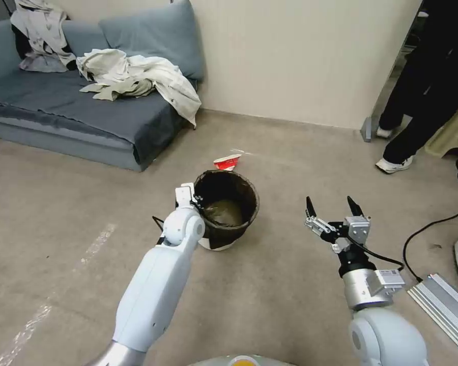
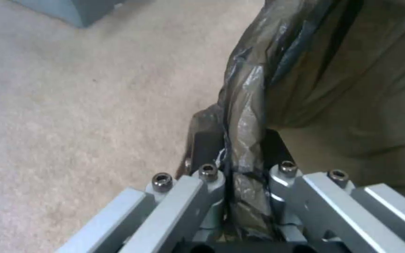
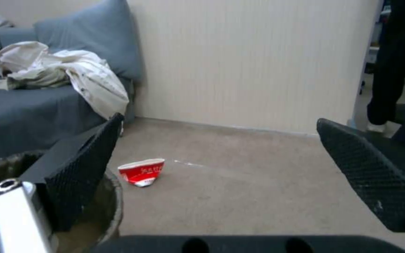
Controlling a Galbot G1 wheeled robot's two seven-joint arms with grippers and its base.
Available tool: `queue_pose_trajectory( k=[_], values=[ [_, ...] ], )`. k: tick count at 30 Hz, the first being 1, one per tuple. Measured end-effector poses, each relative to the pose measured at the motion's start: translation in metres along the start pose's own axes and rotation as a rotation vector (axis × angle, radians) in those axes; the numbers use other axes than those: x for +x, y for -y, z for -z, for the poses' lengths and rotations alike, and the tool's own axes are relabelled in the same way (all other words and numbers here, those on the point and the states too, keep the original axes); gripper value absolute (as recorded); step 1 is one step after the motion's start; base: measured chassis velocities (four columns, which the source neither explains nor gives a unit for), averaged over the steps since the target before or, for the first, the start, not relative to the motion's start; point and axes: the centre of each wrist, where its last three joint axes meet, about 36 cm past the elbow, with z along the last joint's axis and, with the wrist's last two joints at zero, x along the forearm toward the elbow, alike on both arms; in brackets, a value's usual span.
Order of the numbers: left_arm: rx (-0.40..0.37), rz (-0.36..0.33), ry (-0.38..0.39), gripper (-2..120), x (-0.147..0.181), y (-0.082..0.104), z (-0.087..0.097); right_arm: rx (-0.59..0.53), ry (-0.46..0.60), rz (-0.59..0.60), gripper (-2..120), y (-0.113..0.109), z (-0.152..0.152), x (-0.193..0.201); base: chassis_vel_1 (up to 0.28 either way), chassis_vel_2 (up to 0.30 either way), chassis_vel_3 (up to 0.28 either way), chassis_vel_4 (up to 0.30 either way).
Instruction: Pick up the trash can from the floor.
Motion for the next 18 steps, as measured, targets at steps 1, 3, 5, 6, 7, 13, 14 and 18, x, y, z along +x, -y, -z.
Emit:
queue_pose_trajectory(
  k=[1, 3, 5, 6, 7, 13, 14, 18],
  values=[
    [0.0, 0.0, 0.0, 4, 0.0, 0.0, 0.0, 0.0, 0.0, 0.0, 100, 0.0, 0.0, 0.0, 0.0, 0.0, 0.0, 0.0],
    [0.029, -0.028, 0.04, 4, 0.01, -0.01, 0.005, 0.0, 0.0, -0.003, 100, 0.002, 0.001, -0.001, 0.0, 0.0, 0.0, 0.0],
    [0.037, -0.039, 0.062, 4, 0.016, -0.014, 0.008, 0.001, 0.0, -0.004, 100, 0.003, 0.001, -0.001, 0.0, 0.0, 0.0, 0.0],
    [0.044, -0.048, 0.086, 3, 0.023, -0.02, 0.012, 0.001, 0.0, -0.005, 100, 0.004, 0.001, -0.001, 0.0, 0.0, 0.0, 0.0],
    [0.049, -0.055, 0.101, 3, 0.027, -0.023, 0.014, 0.001, 0.0, -0.005, 100, 0.004, 0.001, -0.002, 0.0, 0.0, 0.0, 0.0],
    [0.059, -0.125, 0.212, 3, 0.06, -0.045, 0.023, -0.002, -0.001, -0.005, 100, 0.005, 0.002, -0.002, 0.0, 0.0, 0.0, 0.0],
    [0.055, -0.145, 0.233, 3, 0.069, -0.049, 0.023, -0.003, 0.0, -0.004, 100, 0.005, 0.002, -0.003, 0.0, 0.0, 0.0, 0.0],
    [0.04, -0.187, 0.262, 3, 0.093, -0.06, 0.014, -0.005, 0.002, -0.002, 100, 0.005, 0.002, -0.004, 0.0, 0.0, 0.0, 0.0]
  ],
)
